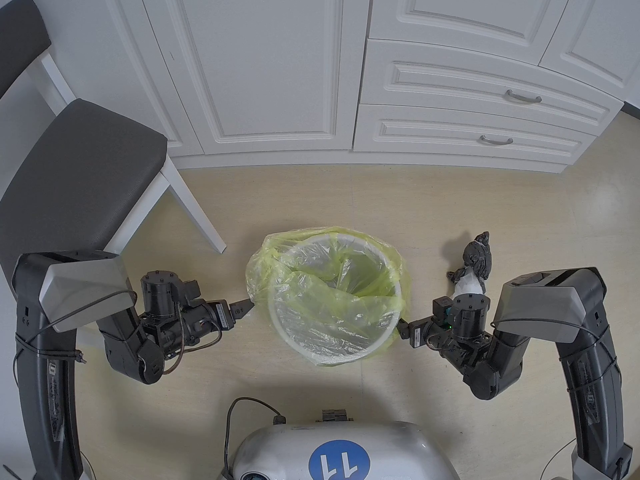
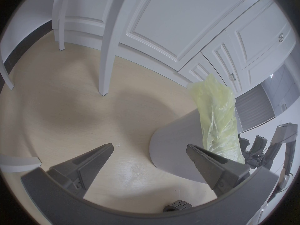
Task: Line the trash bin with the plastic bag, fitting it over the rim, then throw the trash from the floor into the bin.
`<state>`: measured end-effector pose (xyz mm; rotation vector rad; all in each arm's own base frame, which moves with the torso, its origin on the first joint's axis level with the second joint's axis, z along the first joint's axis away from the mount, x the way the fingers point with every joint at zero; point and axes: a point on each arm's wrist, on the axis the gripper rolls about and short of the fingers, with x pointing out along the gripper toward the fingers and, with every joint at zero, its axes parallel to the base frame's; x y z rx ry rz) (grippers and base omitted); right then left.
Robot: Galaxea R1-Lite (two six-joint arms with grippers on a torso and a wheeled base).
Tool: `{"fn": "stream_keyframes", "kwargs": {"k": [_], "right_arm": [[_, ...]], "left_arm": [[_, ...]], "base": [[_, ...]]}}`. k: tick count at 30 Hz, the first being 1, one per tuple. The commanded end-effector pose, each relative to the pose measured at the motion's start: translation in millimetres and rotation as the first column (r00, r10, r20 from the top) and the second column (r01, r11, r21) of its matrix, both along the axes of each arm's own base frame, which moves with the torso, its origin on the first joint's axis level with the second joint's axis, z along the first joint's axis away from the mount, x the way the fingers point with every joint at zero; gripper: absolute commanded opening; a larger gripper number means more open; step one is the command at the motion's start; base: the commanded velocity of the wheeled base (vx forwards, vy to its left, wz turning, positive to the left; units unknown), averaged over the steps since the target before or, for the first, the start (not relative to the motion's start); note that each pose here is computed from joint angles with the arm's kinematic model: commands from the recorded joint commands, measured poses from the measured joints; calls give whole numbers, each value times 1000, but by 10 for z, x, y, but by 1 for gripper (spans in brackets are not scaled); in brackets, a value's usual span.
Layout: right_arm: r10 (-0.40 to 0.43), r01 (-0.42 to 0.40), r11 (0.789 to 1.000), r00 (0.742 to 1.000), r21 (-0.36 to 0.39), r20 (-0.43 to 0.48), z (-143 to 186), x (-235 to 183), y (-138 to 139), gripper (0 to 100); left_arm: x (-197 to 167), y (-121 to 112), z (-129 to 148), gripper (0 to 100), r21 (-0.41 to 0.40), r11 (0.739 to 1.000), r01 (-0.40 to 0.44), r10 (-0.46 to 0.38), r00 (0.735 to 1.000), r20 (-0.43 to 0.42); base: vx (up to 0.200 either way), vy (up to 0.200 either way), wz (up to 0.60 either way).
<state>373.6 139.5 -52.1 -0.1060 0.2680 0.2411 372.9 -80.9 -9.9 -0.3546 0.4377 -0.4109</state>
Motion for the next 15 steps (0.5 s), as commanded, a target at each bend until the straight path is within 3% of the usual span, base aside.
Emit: {"fn": "stream_keyframes", "kwargs": {"k": [1,9,15], "right_arm": [[-1,1,1000,1000,1,5,41,-46,-15,100],[-3,-1,999,995,39,103,416,-173,-64,100],[-10,7,1000,997,27,76,419,-289,-150,100]], "left_arm": [[-14,65,218,100,-8,1000,-16,16,999,31],[-35,57,397,100,-19,1000,-14,16,997,81],[-42,-5,444,100,-26,1000,-3,6,993,115]], "base": [[0,0,0],[0,0,0],[0,0,0]]}}
